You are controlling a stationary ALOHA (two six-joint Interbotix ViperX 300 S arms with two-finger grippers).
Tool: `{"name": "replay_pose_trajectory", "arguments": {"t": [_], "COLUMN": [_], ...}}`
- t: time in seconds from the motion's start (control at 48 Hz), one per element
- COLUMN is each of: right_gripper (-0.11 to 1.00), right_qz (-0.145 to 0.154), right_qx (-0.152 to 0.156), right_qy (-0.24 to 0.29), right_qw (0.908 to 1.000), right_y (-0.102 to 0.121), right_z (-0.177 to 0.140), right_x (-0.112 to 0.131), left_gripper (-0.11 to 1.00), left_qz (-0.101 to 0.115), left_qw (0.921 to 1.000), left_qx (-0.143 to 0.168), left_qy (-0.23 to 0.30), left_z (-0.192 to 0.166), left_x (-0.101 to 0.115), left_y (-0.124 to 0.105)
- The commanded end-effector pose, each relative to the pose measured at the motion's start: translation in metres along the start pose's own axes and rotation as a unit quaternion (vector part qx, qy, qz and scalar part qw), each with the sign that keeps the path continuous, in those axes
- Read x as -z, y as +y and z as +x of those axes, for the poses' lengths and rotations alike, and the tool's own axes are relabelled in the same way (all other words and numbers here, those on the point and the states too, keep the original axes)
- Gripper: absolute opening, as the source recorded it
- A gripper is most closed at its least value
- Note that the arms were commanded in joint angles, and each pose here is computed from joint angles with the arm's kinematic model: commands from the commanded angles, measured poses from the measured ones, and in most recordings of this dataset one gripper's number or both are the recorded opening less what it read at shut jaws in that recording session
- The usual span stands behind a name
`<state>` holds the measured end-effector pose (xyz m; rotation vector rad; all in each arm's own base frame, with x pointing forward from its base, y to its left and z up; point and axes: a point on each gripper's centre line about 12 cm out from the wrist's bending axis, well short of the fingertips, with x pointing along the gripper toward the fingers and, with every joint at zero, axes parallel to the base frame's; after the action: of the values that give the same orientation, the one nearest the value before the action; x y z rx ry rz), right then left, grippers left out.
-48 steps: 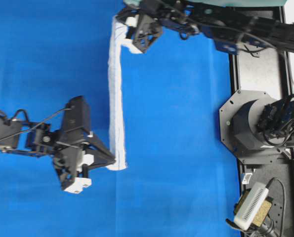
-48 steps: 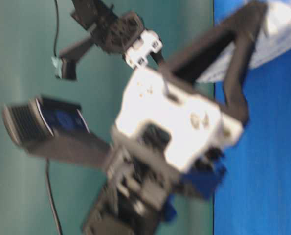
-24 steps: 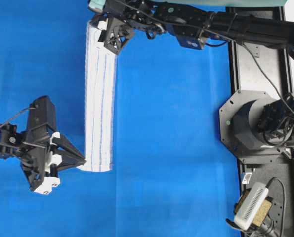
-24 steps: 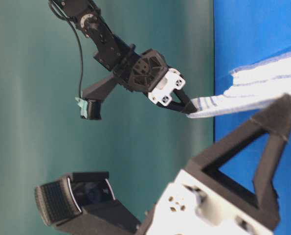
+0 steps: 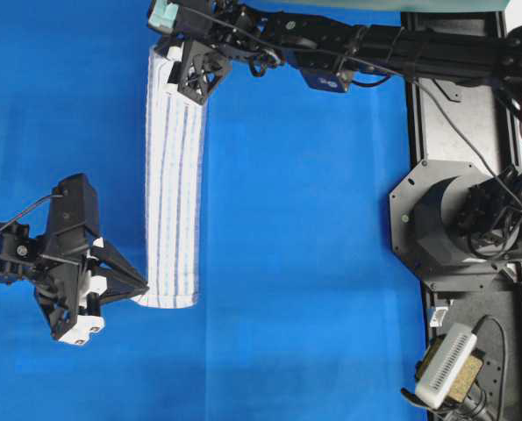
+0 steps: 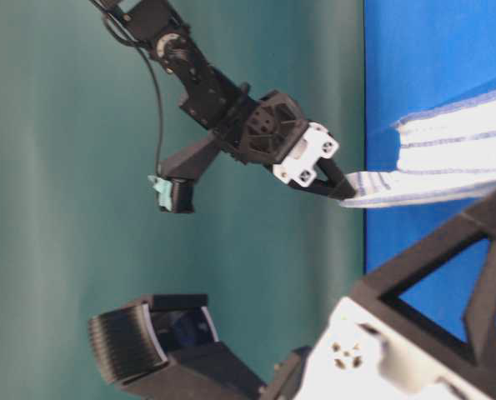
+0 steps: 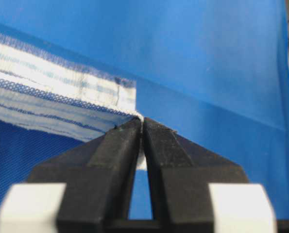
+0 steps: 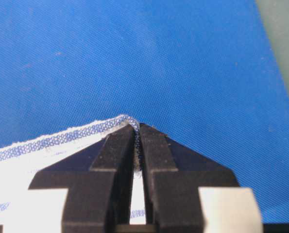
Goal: Fold the blue towel.
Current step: 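Open both grippers and withdraw them from the towel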
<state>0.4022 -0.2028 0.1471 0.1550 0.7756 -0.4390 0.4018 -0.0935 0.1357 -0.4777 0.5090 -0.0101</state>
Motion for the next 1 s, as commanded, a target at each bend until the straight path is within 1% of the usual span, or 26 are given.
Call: {"name": "replay_pose_trajectory", "arguments": {"t": [0.0, 0.083, 0.125, 0.167, 0.208, 0.229, 0.271, 0.354, 0.396, 0.437, 0.541, 0.687, 0.833, 0.979], "right_gripper": [0.14, 0.15, 0.22, 0.31, 0.44, 0.53, 0.65, 0.87, 0.93, 0.93, 0.87, 0.87, 0.87, 0.87], "right_qz": [-0.004, -0.007, -0.009, -0.011, -0.015, -0.017, -0.018, -0.021, -0.021, -0.021, -0.022, -0.020, -0.017, -0.014], "right_qx": [-0.001, -0.003, -0.004, -0.004, -0.004, -0.004, -0.004, -0.003, -0.003, -0.002, -0.002, -0.002, -0.002, -0.003], "right_qy": [-0.025, -0.026, -0.028, -0.029, -0.031, -0.029, -0.028, -0.024, -0.022, -0.021, -0.026, -0.034, -0.031, -0.031], "right_qw": [0.9997, 0.9996, 0.9996, 0.9995, 0.9994, 0.9994, 0.9994, 0.9995, 0.9995, 0.9996, 0.9994, 0.9992, 0.9994, 0.9994], "right_y": [0.001, 0.004, 0.005, 0.006, 0.007, 0.007, 0.006, 0.006, 0.006, 0.006, 0.006, 0.005, 0.005, 0.005], "right_z": [-0.002, 0.001, 0.001, 0.001, 0.000, 0.000, 0.000, -0.004, -0.008, -0.013, -0.026, -0.048, -0.066, -0.084], "right_x": [-0.016, -0.017, -0.018, -0.019, -0.020, -0.019, -0.019, -0.018, -0.018, -0.018, -0.019, -0.013, 0.001, 0.019], "left_gripper": [0.10, 0.24, 0.33, 0.39, 0.47, 0.49, 0.54, 0.57, 0.57, 0.57, 0.57, 0.57, 0.57, 0.57], "left_qz": [-0.001, -0.002, -0.002, -0.002, -0.002, -0.002, -0.002, -0.003, -0.003, -0.005, -0.003, -0.001, 0.000, 0.007], "left_qw": [0.9999, 0.9999, 0.9999, 1.0000, 1.0000, 1.0000, 1.0000, 0.9996, 0.9994, 0.9993, 0.9992, 0.9996, 0.9996, 0.9985], "left_qx": [0.007, 0.005, 0.005, 0.004, 0.003, 0.002, 0.001, -0.002, -0.004, -0.005, -0.005, -0.005, -0.026, -0.055], "left_qy": [-0.013, -0.010, -0.009, -0.006, -0.002, 0.001, 0.008, 0.026, 0.034, 0.038, 0.040, 0.027, 0.016, 0.004], "left_z": [-0.001, -0.002, -0.003, -0.003, -0.004, -0.005, -0.008, -0.017, -0.023, -0.029, -0.046, -0.066, -0.081, -0.091], "left_x": [-0.008, -0.008, -0.008, -0.007, -0.006, -0.005, -0.004, -0.005, -0.007, -0.011, -0.016, -0.024, -0.030, -0.035], "left_y": [-0.005, -0.003, -0.004, -0.003, -0.003, -0.003, -0.003, -0.003, -0.004, -0.003, -0.002, 0.003, 0.024, 0.050]}}
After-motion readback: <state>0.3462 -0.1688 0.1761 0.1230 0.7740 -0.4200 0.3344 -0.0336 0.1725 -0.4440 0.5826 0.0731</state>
